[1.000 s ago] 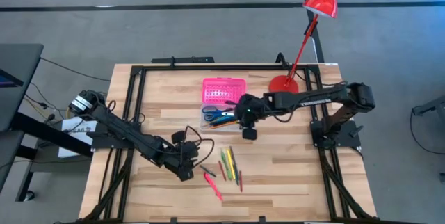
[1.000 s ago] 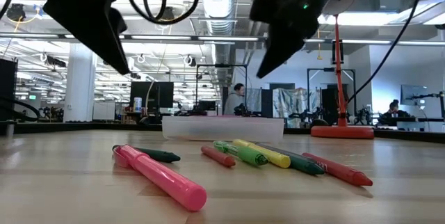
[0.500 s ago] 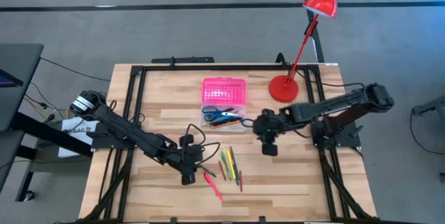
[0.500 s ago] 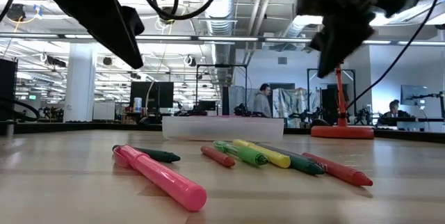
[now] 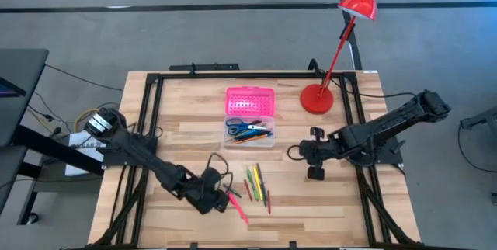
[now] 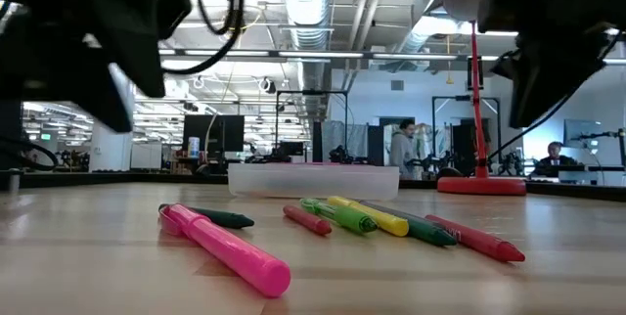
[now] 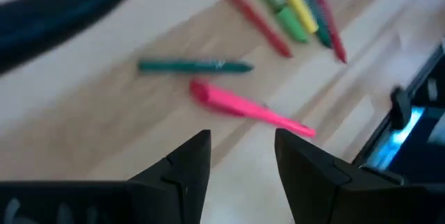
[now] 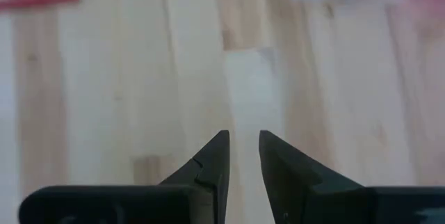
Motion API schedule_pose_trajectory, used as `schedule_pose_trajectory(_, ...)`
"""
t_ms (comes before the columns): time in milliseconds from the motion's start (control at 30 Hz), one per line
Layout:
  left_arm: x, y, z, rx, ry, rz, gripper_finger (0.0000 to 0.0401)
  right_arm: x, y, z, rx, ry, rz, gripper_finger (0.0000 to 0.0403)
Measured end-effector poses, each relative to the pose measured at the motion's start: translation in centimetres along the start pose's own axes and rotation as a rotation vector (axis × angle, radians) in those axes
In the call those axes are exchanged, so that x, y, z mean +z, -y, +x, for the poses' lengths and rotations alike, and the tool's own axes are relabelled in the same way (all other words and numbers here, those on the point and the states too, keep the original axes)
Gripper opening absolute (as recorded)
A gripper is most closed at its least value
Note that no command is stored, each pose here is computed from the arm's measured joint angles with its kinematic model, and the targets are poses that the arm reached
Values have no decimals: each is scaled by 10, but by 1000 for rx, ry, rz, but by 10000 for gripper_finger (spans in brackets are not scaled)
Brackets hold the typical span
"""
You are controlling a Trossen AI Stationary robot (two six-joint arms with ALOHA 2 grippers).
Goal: Pick & place school supplies into a supply box
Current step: Put the pink pen into the pink supply box
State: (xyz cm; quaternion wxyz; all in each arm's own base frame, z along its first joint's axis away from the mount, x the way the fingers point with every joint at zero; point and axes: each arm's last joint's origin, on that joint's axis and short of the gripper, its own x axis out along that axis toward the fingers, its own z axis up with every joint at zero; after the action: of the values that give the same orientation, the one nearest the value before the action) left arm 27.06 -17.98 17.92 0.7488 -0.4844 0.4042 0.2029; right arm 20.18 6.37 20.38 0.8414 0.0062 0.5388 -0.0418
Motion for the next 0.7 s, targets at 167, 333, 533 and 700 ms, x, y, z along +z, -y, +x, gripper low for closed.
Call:
schedule_pose_trajectory(167,-17,-2,15,30,-9,-257,155,-2,2,-6,-66,34,-53,73)
schedule_pose_trajectory(333,-27,3,33,57,-29,-369,155,-3,3,-12,-63,55,-79,73)
schedule_pose_trajectory(533,-30,19,51,57,-30,-378,155,-4,4,-18,-63,87,-79,73)
schedule_pose_trajectory(700,-26,27,63,65,-17,-391,155,-4,4,-20,-65,93,-79,73)
